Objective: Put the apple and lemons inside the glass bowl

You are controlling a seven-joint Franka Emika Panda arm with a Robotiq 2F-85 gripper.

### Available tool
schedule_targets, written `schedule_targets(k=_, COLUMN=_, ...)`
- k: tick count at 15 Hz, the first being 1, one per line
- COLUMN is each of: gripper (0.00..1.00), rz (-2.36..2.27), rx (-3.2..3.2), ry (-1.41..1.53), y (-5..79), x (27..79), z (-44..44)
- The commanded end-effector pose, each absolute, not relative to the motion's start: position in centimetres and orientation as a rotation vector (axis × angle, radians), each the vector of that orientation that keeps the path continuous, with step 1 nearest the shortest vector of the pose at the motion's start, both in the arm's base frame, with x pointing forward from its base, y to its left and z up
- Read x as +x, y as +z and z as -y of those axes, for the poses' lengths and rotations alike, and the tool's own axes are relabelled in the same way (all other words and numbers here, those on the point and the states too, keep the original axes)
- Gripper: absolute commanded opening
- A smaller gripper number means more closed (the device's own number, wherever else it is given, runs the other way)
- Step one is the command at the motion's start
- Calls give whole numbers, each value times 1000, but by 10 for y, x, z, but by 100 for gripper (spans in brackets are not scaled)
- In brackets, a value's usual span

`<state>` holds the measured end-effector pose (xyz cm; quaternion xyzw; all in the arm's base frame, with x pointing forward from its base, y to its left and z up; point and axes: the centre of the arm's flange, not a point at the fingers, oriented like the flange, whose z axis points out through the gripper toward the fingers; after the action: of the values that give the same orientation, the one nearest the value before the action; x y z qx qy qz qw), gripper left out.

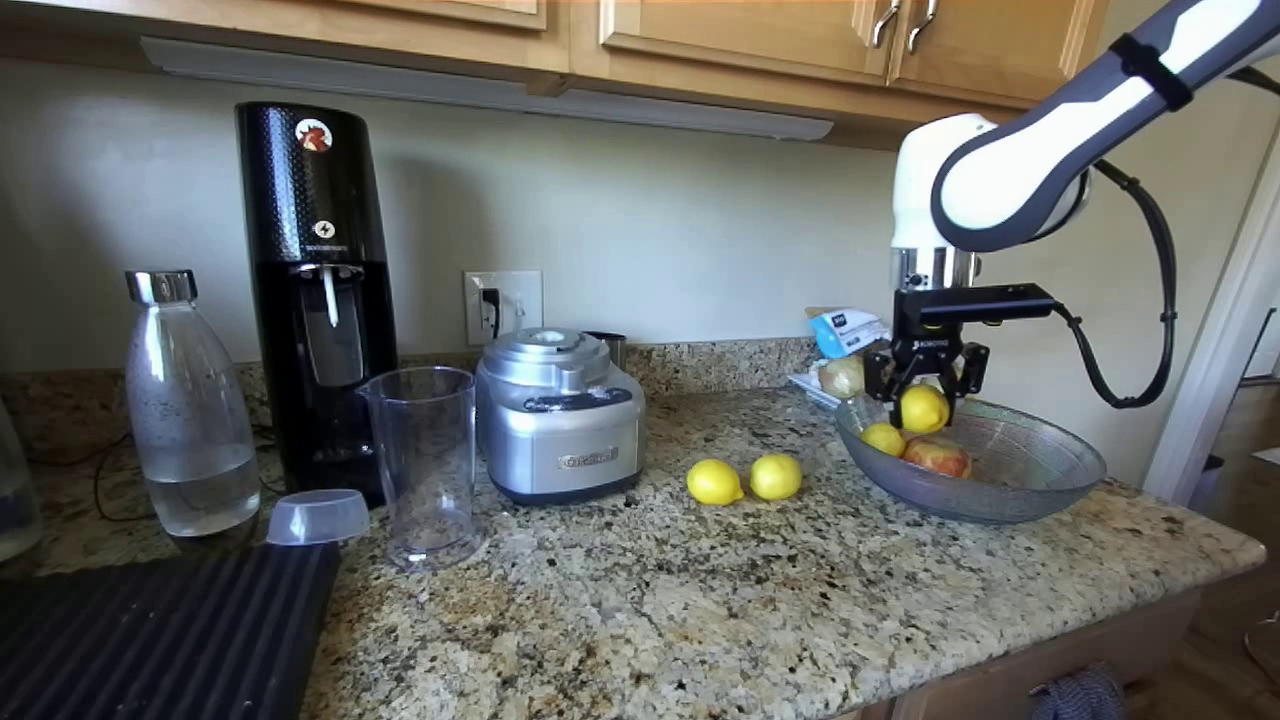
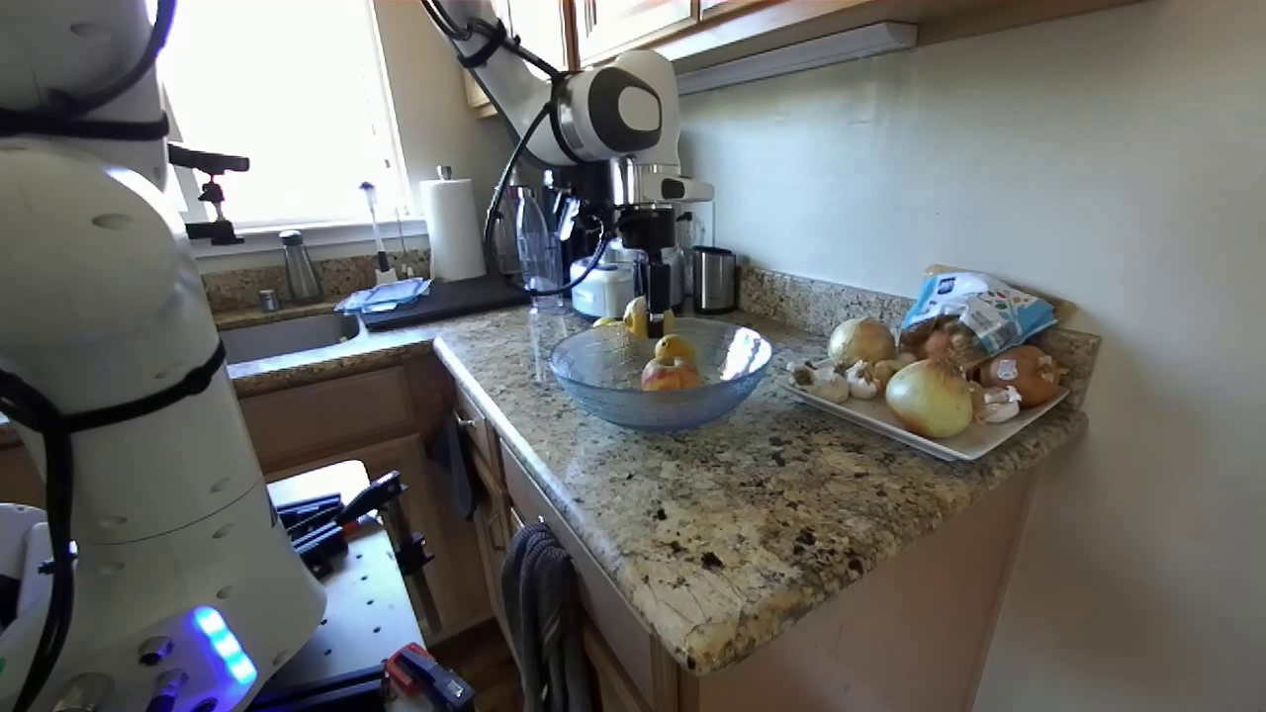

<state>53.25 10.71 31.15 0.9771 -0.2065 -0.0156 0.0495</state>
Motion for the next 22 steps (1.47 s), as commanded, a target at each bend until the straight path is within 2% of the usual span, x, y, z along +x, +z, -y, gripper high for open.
schedule_targets(k=1, gripper=36, rz=648, rx=2984, ry=-74, y=306, x=515, z=-110)
schedule_targets(k=3, gripper=36, rz=643, rx=2983, ry=-99, y=301, x=511, z=-114)
schedule_targets(k=4, gripper=42, rz=639, rx=2985, ry=-113, y=300, x=509, z=-115)
schedule_targets(k=5, gripper=83, rz=637, rx=2984, ry=-118, y=299, x=507, z=-116)
schedule_targets(k=8, gripper=98, rz=632, rx=2982, ry=-123, y=296, x=505, z=-117)
schedule_targets(k=16, gripper=100, rz=602, rx=3036, ry=-82, y=321, x=508, z=-124)
schedule_targets(k=22, gripper=100, rz=377, rx=3115, ry=67, y=373, x=509, z=-172)
